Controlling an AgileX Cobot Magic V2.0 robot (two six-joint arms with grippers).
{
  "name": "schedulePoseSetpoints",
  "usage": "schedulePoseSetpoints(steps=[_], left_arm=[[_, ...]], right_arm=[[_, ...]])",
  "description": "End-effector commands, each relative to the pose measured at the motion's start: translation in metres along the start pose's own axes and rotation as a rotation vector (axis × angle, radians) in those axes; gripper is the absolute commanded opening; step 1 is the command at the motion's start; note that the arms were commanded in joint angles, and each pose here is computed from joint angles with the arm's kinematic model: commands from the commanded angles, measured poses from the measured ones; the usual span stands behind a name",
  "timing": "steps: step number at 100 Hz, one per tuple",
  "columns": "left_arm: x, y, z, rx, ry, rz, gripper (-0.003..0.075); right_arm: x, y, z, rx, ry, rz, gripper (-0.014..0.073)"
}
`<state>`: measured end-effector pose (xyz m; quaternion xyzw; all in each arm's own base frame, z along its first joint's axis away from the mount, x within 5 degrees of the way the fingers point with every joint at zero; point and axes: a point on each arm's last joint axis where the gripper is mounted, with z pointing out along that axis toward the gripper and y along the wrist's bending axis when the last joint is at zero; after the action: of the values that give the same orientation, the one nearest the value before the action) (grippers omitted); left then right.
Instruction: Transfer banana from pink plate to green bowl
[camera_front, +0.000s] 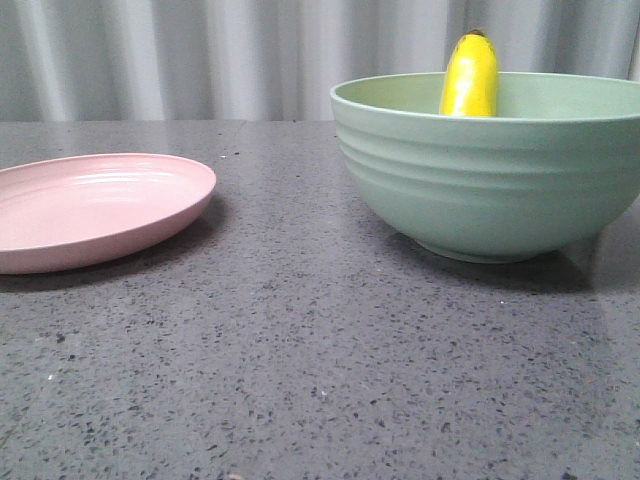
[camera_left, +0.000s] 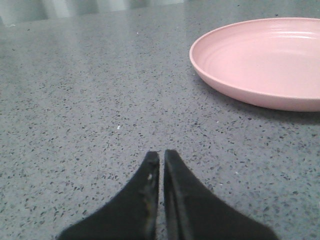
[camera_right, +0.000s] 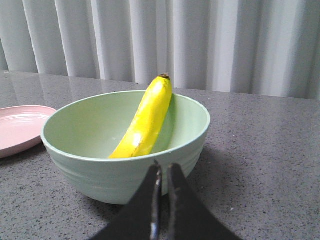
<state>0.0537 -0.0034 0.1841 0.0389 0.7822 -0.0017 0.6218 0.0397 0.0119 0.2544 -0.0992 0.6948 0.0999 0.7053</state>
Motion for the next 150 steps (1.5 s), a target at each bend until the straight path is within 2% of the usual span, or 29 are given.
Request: schedulePoseSetpoints(steps=[1,47,62,80,83,94,106,133,150], left_arm=[[-0.004,0.001,-0.001,-0.008,-0.083,-0.01,-0.002],[-0.004,0.001,-0.001,-0.008,-0.084,-0.01,-0.002],[-0.004,0.001,-0.001,-0.008,-0.084,-0.01,-0.002],[-0.004,0.001,-0.001,-0.008,-0.084,-0.01,-0.002],[-0.004,0.001,-0.001,-0.008,-0.084,-0.01,-0.002],[-0.004,0.001,-0.001,-0.008,-0.084,-0.01,-0.002],[-0.004,0.001,-0.001,-0.008,-0.084,-0.01,-0.002],[-0.004,0.001,-0.001,-0.008,-0.084,-0.01,-0.002],[-0.004,0.001,-0.001,-0.008,-0.084,-0.01,-0.002]], right_arm=[[-0.016,-0.001,-0.005,0.012,-0.119,-0.016,-0.0064],[-0.015,-0.001,-0.004,0.012,-0.125,-0.016,-0.0064],[0.007,-0.002,0.004,0.035,-0.142,-0.02,-0.0064],[0.036,-0.009,0.01,0.166,-0.235,-0.037,-0.0064],[0.038,-0.01,0.011,0.189,-0.196,-0.03,-0.0064],[0.04,-0.015,0.009,0.275,-0.183,-0.037,-0.0064],[0.053,-0.019,0.01,0.349,-0.038,-0.017,-0.0064],[0.078,-0.019,0.007,0.362,0.236,0.037,-0.0064],[0.077,-0.019,0.007,0.362,0.229,0.036,-0.0064]])
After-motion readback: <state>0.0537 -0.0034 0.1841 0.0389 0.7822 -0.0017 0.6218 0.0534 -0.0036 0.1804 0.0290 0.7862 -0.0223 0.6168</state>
